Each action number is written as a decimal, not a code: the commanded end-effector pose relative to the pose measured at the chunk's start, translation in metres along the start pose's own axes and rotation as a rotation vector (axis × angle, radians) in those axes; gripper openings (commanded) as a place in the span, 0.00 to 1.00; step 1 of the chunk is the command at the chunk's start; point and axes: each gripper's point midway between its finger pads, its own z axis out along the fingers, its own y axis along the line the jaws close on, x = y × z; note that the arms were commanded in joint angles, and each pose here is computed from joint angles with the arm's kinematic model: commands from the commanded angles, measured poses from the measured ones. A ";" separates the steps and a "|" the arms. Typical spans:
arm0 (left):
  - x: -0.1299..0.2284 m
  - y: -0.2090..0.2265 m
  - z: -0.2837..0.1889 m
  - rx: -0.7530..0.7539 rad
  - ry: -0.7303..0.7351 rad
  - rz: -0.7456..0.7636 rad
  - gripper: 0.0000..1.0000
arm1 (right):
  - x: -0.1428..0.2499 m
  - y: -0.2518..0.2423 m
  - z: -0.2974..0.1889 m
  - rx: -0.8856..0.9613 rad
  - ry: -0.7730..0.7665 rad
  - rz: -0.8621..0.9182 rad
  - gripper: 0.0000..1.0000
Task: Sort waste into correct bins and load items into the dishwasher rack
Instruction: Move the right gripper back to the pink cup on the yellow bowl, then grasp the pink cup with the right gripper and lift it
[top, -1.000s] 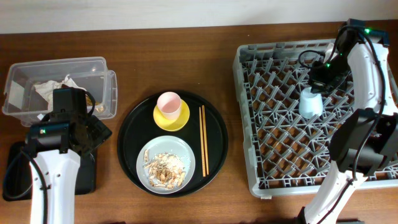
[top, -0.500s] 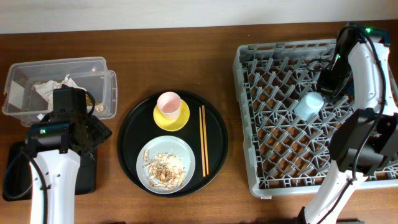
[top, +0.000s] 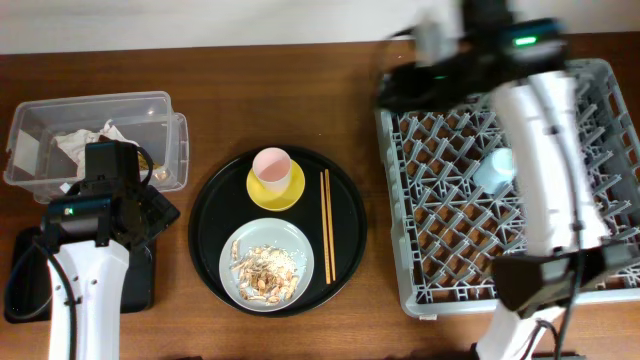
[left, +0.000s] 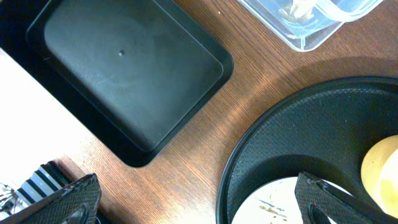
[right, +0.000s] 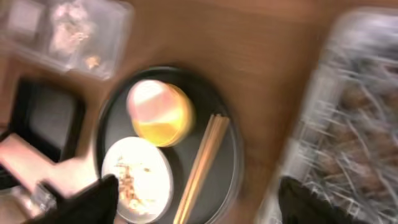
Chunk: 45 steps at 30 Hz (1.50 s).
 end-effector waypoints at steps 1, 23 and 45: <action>-0.001 0.001 -0.001 0.002 -0.004 -0.020 0.99 | 0.012 0.049 0.065 0.095 0.065 -0.109 0.90; -0.001 0.001 -0.001 0.002 -0.004 -0.020 0.99 | 0.079 0.108 0.253 0.439 0.144 -0.375 0.29; -0.001 0.001 -0.001 0.002 -0.004 -0.020 0.99 | 0.023 0.163 0.127 0.337 -0.051 -0.284 0.04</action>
